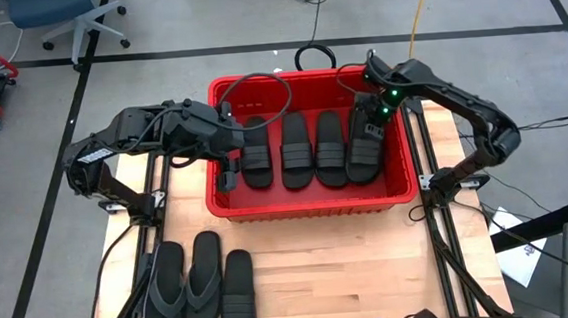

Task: Pick and place slides into bin
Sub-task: Put the black slide into the red bin

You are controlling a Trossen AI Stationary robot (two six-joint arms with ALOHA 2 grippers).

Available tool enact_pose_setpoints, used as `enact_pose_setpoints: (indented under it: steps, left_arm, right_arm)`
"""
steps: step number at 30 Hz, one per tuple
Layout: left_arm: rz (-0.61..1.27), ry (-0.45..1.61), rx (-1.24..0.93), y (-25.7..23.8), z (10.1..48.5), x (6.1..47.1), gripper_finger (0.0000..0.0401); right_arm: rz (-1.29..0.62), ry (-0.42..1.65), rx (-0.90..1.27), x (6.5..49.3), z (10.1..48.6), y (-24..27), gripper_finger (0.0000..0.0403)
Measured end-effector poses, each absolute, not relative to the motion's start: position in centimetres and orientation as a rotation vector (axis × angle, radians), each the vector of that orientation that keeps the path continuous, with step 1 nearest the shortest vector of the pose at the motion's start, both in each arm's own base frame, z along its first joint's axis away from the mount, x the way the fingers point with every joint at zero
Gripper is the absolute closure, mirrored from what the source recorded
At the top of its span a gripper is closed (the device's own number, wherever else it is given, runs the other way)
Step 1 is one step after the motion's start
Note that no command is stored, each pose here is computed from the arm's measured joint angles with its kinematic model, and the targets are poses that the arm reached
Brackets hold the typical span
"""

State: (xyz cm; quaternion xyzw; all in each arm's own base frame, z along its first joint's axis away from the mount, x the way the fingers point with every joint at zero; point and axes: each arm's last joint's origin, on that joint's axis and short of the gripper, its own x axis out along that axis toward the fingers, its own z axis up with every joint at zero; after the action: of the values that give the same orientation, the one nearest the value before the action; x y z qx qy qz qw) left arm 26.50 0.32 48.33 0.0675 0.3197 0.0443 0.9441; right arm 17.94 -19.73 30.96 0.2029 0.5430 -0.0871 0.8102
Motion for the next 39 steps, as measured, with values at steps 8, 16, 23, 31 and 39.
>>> enact_pose_setpoints:
  steps: [8,16,23,31,39]
  left_arm:
    - [0.088,0.667,0.140,0.3,48.2,26.4,0.0190]
    - [0.088,0.667,0.139,0.3,48.2,26.4,0.0190]
    - [0.095,0.657,0.123,0.3,48.3,26.5,0.0190]
    - [0.103,0.650,0.110,0.3,48.3,26.5,0.0190]
    - [0.126,0.637,0.095,0.4,48.4,26.6,0.0190]
  right_arm:
    - [-0.110,1.083,0.292,19.5,32.0,-18.2,0.0262]
    - [-0.080,0.951,0.210,23.8,32.1,-16.6,0.0369]
    - [-0.068,1.006,0.202,26.3,29.8,-16.9,0.0398]
    - [-0.016,1.157,0.253,27.5,25.7,-18.4,0.0402]
    - [0.012,1.365,0.222,26.7,24.0,-18.5,0.0402]
